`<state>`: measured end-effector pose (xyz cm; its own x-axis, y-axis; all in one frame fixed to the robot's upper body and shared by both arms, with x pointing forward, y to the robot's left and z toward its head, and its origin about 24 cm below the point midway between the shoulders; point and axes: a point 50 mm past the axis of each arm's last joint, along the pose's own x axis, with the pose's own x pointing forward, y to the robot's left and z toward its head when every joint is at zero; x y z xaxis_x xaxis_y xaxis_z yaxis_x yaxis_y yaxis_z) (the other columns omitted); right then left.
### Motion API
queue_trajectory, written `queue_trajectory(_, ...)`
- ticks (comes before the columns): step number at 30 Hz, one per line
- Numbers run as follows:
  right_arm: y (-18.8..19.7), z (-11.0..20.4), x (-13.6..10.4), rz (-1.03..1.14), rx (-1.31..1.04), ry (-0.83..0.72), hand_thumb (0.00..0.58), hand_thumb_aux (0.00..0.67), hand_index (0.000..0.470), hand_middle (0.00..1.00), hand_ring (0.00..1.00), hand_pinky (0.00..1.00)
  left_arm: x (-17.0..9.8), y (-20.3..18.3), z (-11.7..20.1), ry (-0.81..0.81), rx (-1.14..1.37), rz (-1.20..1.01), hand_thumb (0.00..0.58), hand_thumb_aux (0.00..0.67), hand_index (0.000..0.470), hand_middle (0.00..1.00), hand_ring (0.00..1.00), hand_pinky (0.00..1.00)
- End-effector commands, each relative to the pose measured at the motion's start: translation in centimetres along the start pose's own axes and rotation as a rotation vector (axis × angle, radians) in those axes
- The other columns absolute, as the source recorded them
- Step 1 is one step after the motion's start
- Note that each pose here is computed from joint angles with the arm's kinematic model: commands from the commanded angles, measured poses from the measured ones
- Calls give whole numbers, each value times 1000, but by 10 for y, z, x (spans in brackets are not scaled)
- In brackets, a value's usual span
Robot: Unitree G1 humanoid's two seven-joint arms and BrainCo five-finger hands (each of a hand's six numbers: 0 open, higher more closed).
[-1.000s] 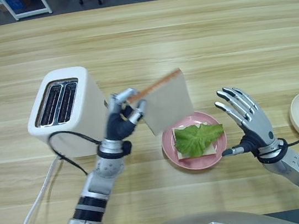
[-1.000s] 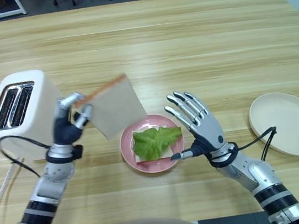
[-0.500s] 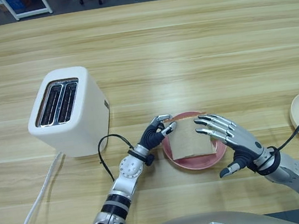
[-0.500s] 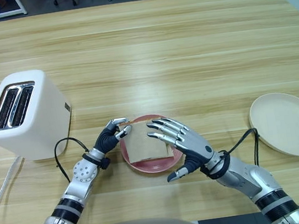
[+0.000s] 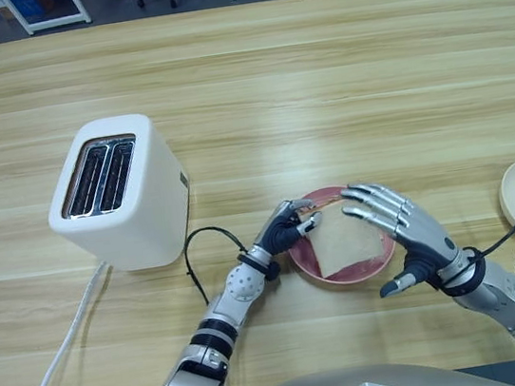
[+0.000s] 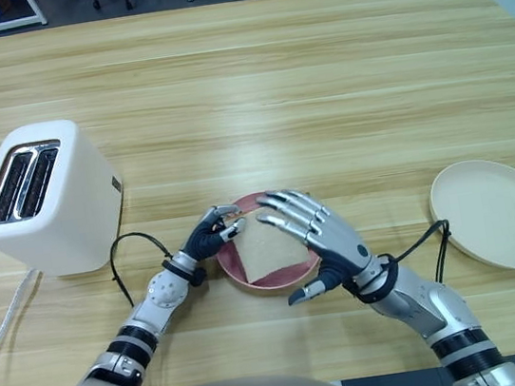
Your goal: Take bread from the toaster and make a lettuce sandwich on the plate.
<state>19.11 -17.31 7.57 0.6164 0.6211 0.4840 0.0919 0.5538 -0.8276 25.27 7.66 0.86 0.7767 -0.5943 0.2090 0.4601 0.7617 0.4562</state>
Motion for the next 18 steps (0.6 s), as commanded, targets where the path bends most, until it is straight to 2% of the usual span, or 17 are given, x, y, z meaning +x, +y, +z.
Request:
queue_trajectory(1, -4, 0, 2, -32, -36, -13, 0, 0, 0, 0, 0, 0, 0, -2, -5, 26, 39, -12, 580, 670, 470, 1000, 1000, 1000)
queue_trajectory(6, -6, -7, -1, -56, -77, 30, 0, 0, 0, 0, 0, 0, 2, -2, -10, 44, 60, -1, 580, 670, 470, 1000, 1000, 1000)
queue_trajectory(11, 23, 0, -17, 182, 62, 27, 0, 0, 0, 0, 0, 0, 6, 8, -2, -17, 67, 88, 580, 670, 470, 1000, 1000, 1000)
queue_trajectory(18, 36, 0, -24, 285, 118, 39, 0, 0, 0, 0, 0, 0, 8, 9, 4, -51, 7, 135, 580, 670, 470, 1000, 1000, 1000)
